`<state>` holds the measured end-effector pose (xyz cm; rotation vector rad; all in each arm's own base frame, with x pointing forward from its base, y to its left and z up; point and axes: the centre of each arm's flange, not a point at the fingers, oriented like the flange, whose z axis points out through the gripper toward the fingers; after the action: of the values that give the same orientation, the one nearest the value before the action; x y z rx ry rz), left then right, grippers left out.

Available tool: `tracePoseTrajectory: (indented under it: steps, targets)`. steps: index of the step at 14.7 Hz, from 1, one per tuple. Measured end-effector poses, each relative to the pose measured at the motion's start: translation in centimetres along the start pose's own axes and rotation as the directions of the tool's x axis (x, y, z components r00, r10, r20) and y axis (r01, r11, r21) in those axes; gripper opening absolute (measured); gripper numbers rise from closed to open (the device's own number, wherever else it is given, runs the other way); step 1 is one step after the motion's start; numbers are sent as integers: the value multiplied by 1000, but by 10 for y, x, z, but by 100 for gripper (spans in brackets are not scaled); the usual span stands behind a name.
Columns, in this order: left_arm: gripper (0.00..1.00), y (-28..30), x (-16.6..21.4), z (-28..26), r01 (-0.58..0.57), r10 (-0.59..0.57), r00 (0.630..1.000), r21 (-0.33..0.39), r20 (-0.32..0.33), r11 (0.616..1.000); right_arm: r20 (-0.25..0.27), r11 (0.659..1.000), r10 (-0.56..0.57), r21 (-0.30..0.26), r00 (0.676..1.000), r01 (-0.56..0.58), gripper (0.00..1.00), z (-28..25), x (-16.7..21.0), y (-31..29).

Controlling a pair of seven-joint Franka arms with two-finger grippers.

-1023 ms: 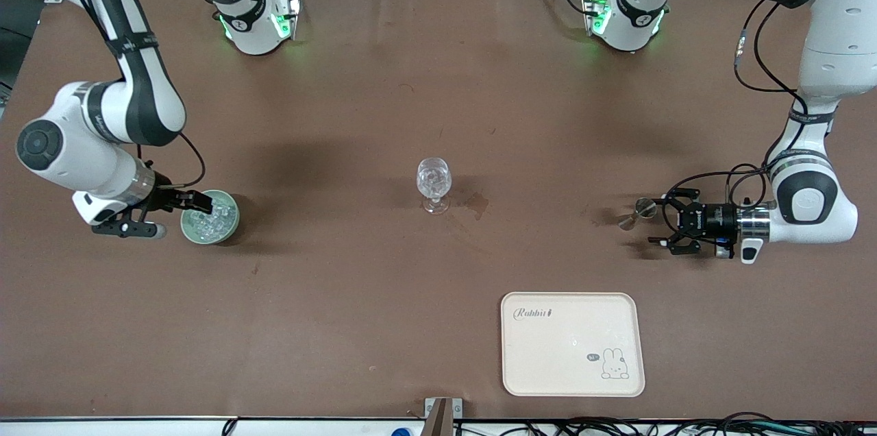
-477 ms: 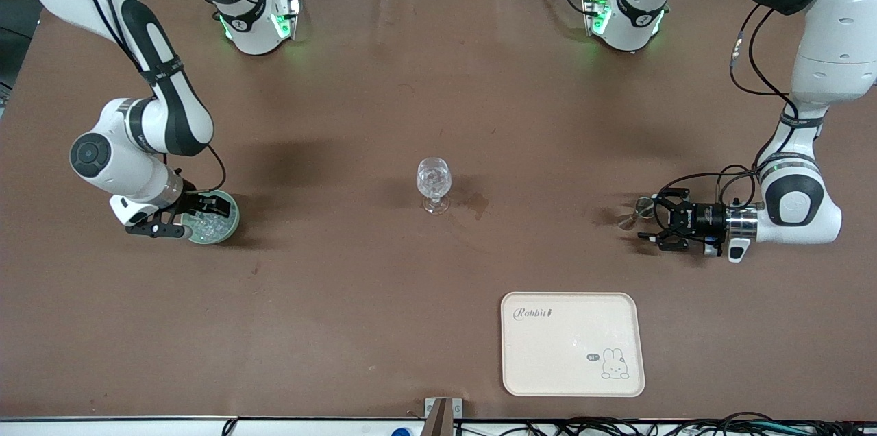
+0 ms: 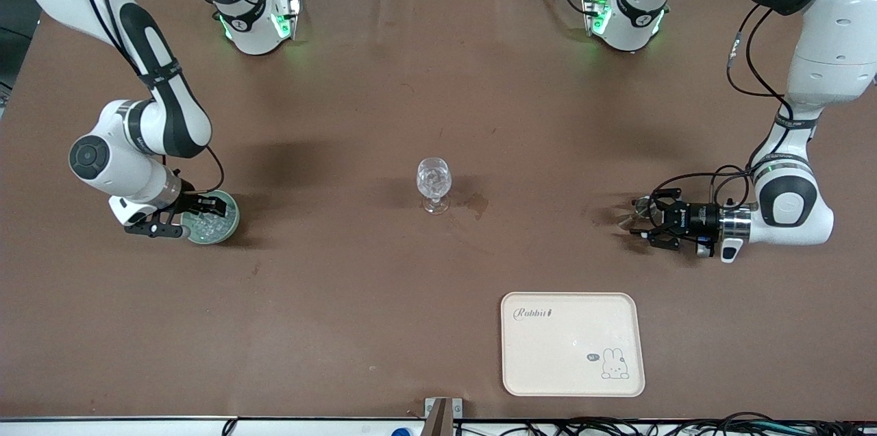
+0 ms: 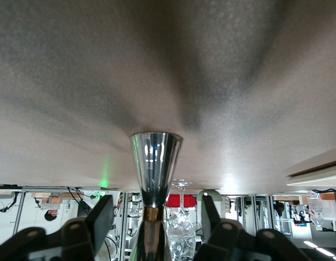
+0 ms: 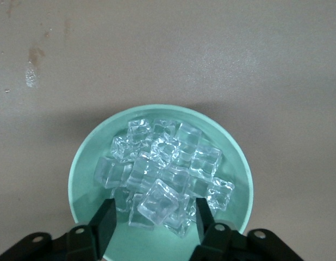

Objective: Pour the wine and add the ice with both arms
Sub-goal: 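Grasp the jigger with the left gripper while the right gripper grasps an ice cube, then lift the jigger over the glass while the right gripper lifts the ice cube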

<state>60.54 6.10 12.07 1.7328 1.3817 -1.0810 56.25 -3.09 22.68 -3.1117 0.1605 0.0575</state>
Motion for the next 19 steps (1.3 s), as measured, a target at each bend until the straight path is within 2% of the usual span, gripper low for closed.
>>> tracePoseTrajectory:
  steps: [1,2,3,4,5,6,11,13,14,17,19]
  targets:
    - [63,-1,1,1,-1,1,1000,1,1,1000,1,1000,1,0,1000,-1,64,1,0,0]
    - [63,-1,3,1,0,0,1000,1,3,1000,1,1000,1,0,1000,-1,57,1,0,1]
    - [58,-2,3,2,2,-2,1000,3,5,1000,3,1000,2,0,1000,-2,52,2,0,1]
    - [53,-2,4,3,1,-1,1000,5,8,1000,5,1000,3,0,1000,-3,51,3,0,1]
    - [52,-2,4,3,1,-1,1000,7,12,1000,5,1000,4,0,1000,-4,44,5,0,1]
    - [48,-2,3,3,1,-1,1000,8,13,1000,1,1000,6,0,1000,-6,34,5,0,2]
    - [41,-4,3,4,1,-1,1000,13,23,1000,-15,1000,17,2,1000,-17,33,-2,7,5]
    - [25,-4,3,3,1,-1,1000,12,25,1000,-5,1000,20,3,1000,-20,33,-10,13,6]
    - [21,-3,2,3,1,-1,1000,12,27,1000,5,1000,19,4,1000,-19,33,-17,17,6]
    - [21,-2,2,2,2,-2,999,0,34,1000,18,1000,16,9,1000,-17,33,-52,29,4]
    - [21,1,-3,3,3,-2,998,-21,64,1000,5,1000,20,12,1000,-20,33,-84,36,6]
